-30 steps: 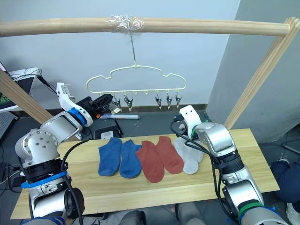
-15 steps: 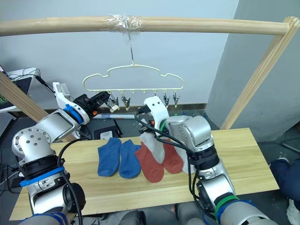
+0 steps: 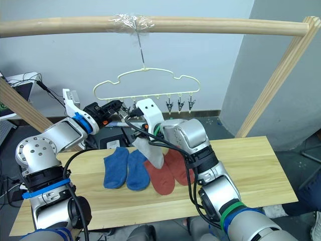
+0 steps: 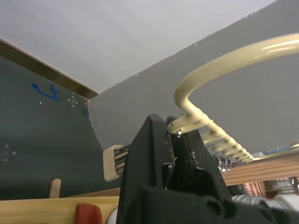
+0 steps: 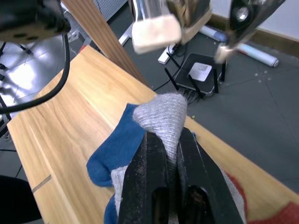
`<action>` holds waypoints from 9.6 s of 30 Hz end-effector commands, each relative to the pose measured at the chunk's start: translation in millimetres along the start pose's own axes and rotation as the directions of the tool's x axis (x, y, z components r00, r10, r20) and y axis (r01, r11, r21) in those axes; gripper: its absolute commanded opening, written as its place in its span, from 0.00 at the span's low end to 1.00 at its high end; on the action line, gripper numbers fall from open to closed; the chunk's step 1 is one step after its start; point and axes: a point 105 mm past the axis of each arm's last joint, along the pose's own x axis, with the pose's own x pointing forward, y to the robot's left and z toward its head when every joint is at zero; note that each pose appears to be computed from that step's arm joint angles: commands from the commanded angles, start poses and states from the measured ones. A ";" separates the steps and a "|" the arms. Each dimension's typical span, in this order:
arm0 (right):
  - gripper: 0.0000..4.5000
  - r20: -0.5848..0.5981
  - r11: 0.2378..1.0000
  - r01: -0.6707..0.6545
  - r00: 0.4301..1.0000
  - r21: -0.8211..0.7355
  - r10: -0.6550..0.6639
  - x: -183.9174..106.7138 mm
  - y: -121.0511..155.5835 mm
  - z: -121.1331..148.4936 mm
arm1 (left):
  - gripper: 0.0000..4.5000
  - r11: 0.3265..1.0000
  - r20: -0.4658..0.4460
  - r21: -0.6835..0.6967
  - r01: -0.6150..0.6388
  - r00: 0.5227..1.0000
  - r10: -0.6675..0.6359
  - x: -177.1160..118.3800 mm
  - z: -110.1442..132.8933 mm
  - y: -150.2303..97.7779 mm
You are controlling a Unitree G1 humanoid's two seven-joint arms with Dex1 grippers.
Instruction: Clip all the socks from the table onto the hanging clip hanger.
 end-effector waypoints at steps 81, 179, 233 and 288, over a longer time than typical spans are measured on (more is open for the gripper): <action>0.70 0.044 0.975 -0.189 0.980 -0.118 0.195 24.5 56.1 29.1 | 0.60 0.950 0.176 0.300 -0.086 0.984 0.034 -31.7 -1.4 -6.2; 0.51 0.332 0.933 -0.044 0.928 -0.357 0.170 -180.9 -9.1 11.3 | 0.34 0.726 0.373 0.578 -0.374 0.912 0.172 3.7 -34.7 10.0; 0.50 0.368 0.935 -0.031 0.914 -0.354 0.170 -184.3 -4.8 19.1 | 0.65 0.731 0.439 0.537 -0.421 0.879 0.183 12.3 -14.6 7.7; 0.99 -0.067 0.955 0.259 0.960 -0.147 -0.271 -110.6 -88.7 -81.8 | 0.00 0.926 0.233 0.349 -0.145 0.970 0.065 -0.8 2.4 -8.5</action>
